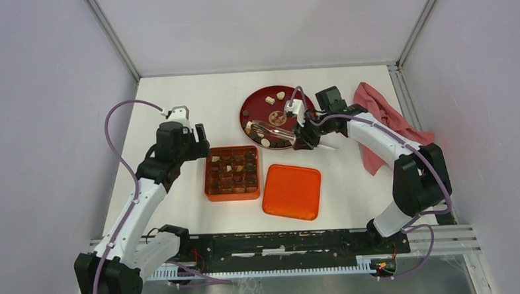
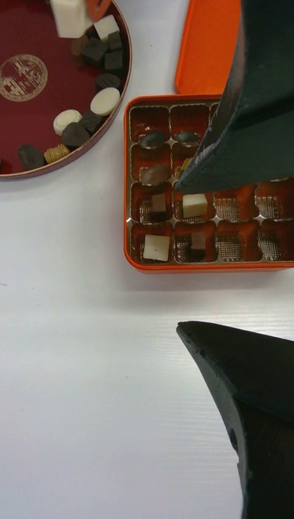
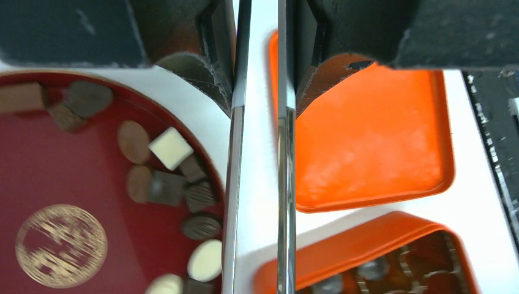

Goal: Pack the chocolate
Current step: Pick up the packing box from the center of the board, then place the packing box at the center of the board.

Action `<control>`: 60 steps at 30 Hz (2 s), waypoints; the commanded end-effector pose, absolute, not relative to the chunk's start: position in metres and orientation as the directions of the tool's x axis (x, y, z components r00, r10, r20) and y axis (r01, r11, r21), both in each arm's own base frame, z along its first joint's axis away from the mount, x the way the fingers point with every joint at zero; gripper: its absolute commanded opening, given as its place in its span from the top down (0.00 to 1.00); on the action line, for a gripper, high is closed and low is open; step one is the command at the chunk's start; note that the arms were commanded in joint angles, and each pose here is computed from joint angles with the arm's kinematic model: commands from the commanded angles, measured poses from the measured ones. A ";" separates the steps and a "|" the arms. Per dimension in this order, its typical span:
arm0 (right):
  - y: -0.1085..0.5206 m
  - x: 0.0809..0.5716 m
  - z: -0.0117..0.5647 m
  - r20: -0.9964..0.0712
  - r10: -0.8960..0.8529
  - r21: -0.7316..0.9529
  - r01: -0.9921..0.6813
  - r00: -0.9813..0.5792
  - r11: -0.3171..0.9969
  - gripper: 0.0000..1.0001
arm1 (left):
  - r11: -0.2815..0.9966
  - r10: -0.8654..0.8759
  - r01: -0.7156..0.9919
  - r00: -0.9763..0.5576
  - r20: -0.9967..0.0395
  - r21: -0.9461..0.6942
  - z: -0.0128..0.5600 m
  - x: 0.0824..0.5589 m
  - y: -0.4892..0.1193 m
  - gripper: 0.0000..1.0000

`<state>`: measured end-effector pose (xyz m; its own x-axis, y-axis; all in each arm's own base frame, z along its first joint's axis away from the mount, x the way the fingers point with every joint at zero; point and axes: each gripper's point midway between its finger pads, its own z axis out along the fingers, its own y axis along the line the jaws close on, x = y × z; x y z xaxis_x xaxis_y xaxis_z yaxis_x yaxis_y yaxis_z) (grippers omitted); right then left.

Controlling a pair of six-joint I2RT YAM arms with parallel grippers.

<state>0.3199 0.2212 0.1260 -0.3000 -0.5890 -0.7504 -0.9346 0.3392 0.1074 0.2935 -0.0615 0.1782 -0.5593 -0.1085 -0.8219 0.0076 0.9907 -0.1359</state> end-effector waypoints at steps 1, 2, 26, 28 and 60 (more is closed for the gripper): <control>0.252 0.297 0.156 -0.832 -0.540 0.040 -0.984 -0.129 0.172 1.00 | 0.992 -0.104 -0.006 -0.581 -0.807 -0.124 0.170 0.299 -0.060 0.23; 0.256 0.292 0.158 -0.837 -0.535 0.039 -0.988 -0.115 0.151 1.00 | 0.993 -0.106 -0.017 -0.593 -0.799 -0.119 0.166 0.299 -0.059 0.27; 0.261 0.276 0.160 -0.840 -0.537 0.029 -0.996 -0.070 0.084 1.00 | 0.994 -0.048 0.007 -0.865 -0.499 -0.107 0.067 0.291 -0.076 0.62; 0.261 0.276 0.161 -0.841 -0.537 0.027 -0.996 -0.068 0.084 1.00 | 0.994 -0.045 0.008 -0.874 -0.483 -0.107 0.063 0.291 -0.077 0.65; 0.271 0.245 0.211 -0.904 -0.427 -0.011 -0.999 0.024 -0.033 1.00 | 0.983 -0.047 0.114 -0.592 -0.805 -0.141 0.158 0.303 -0.087 0.98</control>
